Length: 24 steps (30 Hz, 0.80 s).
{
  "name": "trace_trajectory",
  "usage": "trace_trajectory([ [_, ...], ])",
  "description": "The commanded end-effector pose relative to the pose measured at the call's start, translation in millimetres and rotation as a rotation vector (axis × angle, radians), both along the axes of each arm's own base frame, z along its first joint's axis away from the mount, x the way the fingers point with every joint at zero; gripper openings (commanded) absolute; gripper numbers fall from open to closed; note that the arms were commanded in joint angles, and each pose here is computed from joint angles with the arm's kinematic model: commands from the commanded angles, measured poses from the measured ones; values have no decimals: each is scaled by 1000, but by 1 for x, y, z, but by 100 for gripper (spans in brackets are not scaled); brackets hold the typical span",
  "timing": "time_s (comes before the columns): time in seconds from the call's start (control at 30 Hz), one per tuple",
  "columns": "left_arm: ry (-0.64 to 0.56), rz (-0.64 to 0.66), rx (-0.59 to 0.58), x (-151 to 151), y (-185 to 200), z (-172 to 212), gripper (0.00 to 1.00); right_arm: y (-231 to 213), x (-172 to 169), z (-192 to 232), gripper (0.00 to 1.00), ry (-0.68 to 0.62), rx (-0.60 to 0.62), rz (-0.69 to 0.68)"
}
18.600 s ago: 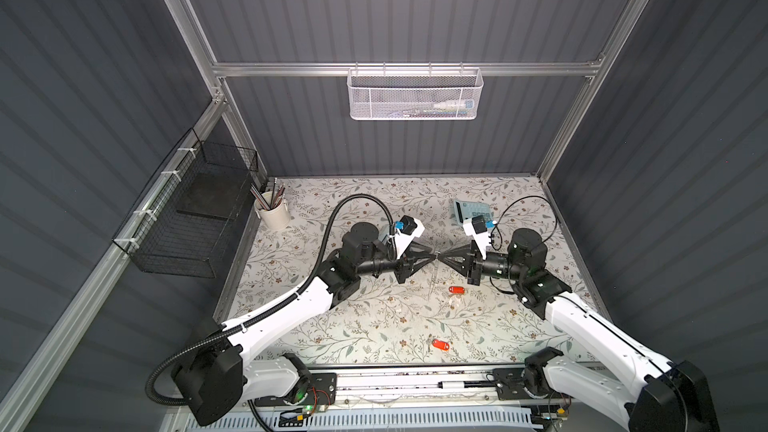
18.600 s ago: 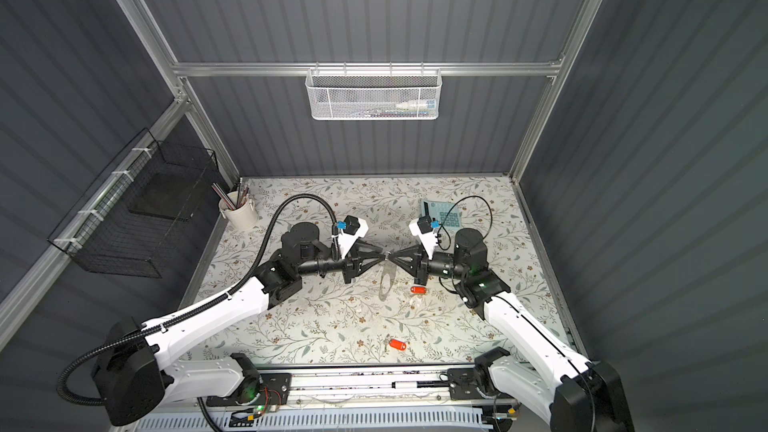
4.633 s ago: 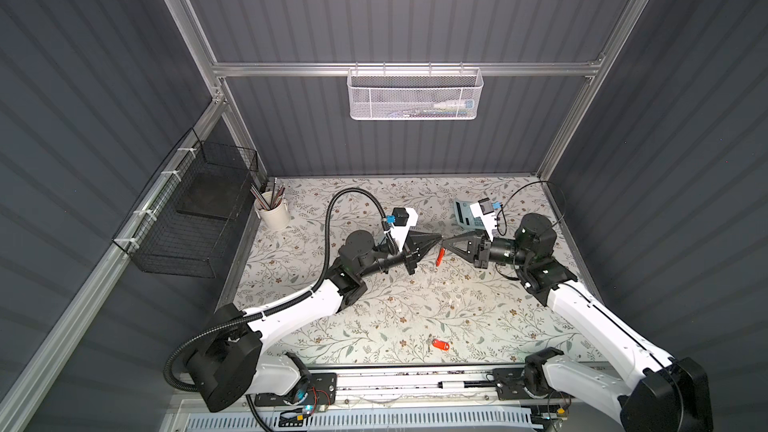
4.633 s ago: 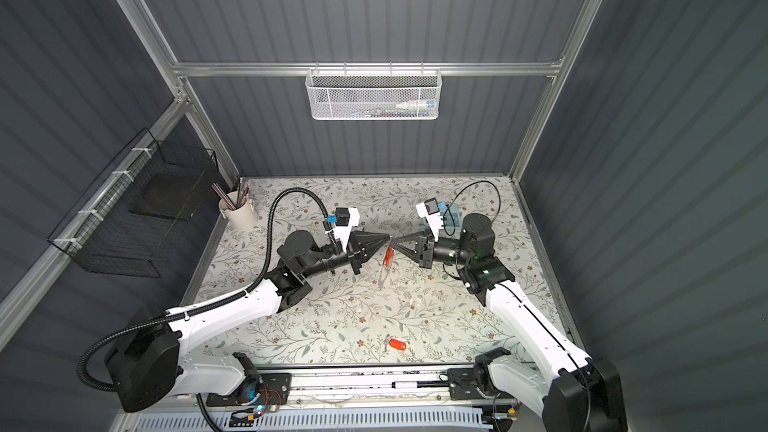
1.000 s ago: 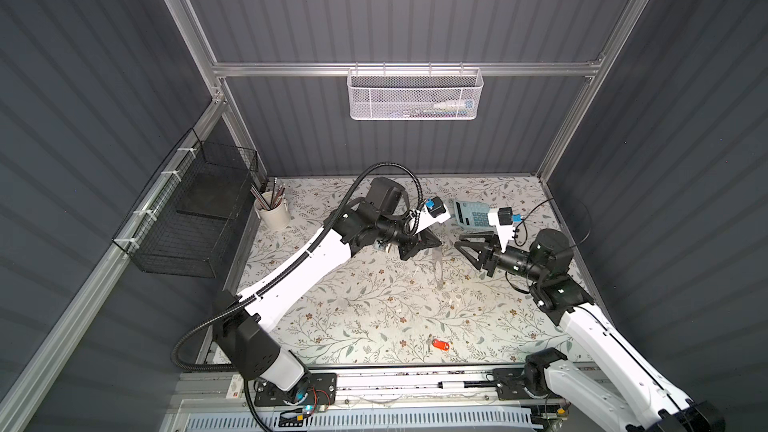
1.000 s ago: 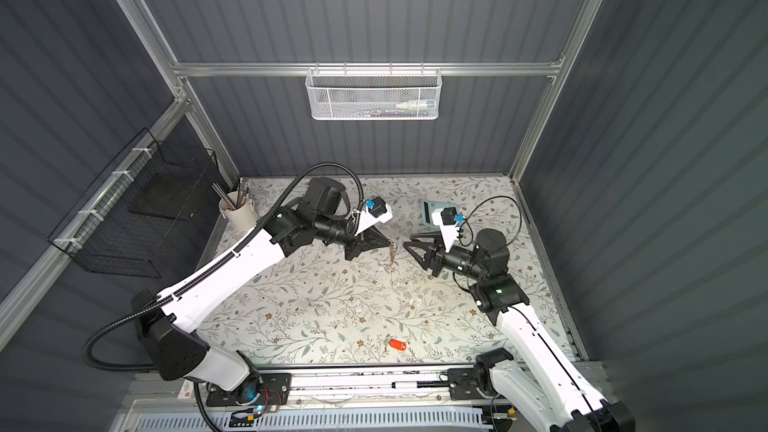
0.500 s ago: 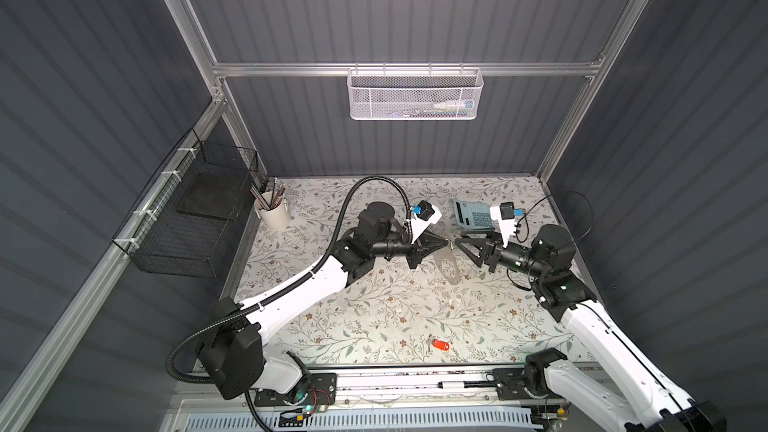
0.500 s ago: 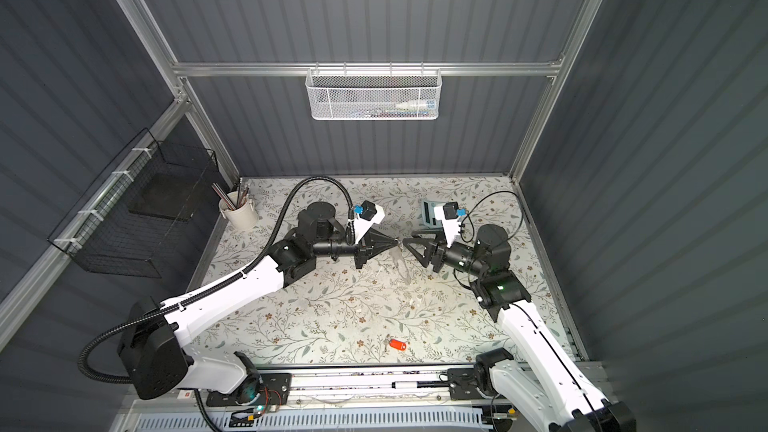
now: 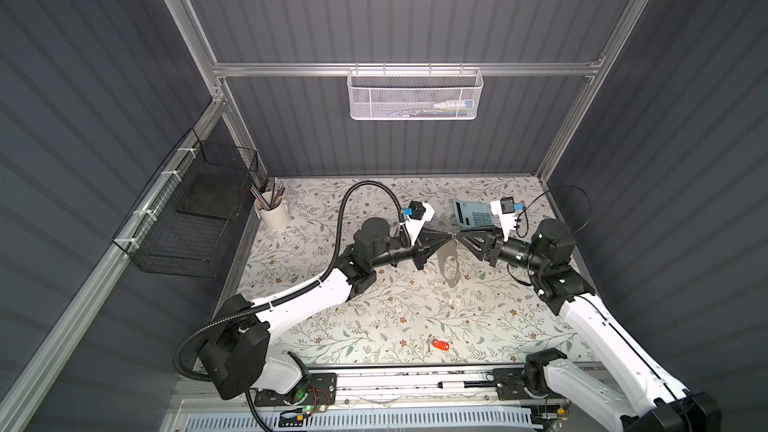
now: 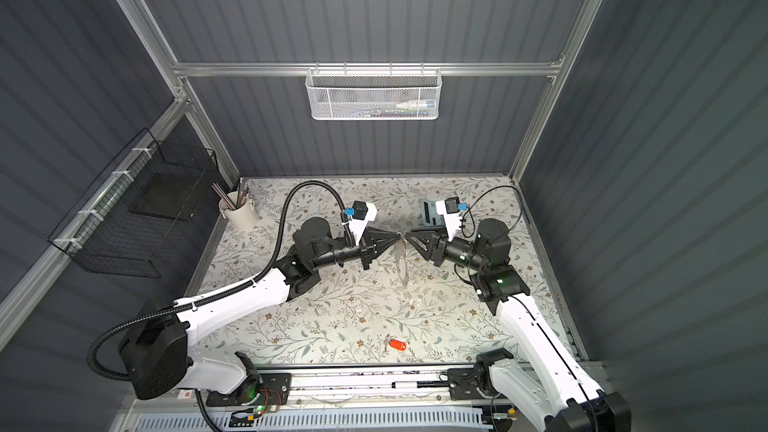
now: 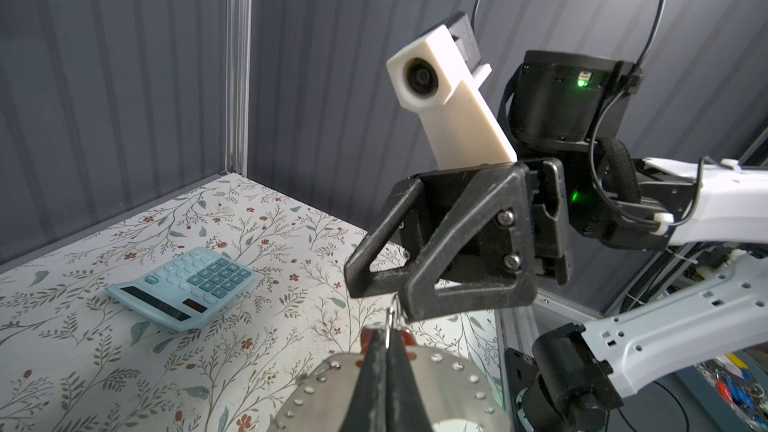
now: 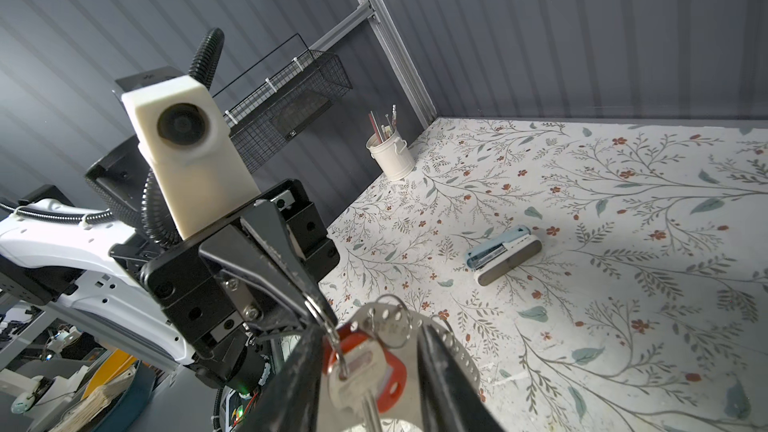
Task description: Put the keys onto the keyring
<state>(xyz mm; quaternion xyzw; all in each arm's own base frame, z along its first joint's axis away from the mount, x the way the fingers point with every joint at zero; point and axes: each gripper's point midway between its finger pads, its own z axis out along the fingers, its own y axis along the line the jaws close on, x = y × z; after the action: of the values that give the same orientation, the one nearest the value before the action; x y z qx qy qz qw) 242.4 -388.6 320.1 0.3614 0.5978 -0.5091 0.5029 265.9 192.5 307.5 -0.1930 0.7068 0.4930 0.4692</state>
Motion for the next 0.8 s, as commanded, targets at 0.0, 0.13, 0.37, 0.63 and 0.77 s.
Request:
trace_trajectory([
  [0.0,-24,19,-103,2,2,24,0,-2,-3,14,41,-31,43,14],
  [0.13,-13,18,-126,2,1,23,0,3,-4,15,41,-11,65,57],
  [0.37,11,14,-144,3,-3,18,0,5,-5,21,37,-14,94,81],
  [0.63,7,16,-139,4,-5,15,0,5,-5,17,13,7,105,86],
  [0.77,1,19,-140,4,-4,17,0,6,-6,13,5,19,104,86],
])
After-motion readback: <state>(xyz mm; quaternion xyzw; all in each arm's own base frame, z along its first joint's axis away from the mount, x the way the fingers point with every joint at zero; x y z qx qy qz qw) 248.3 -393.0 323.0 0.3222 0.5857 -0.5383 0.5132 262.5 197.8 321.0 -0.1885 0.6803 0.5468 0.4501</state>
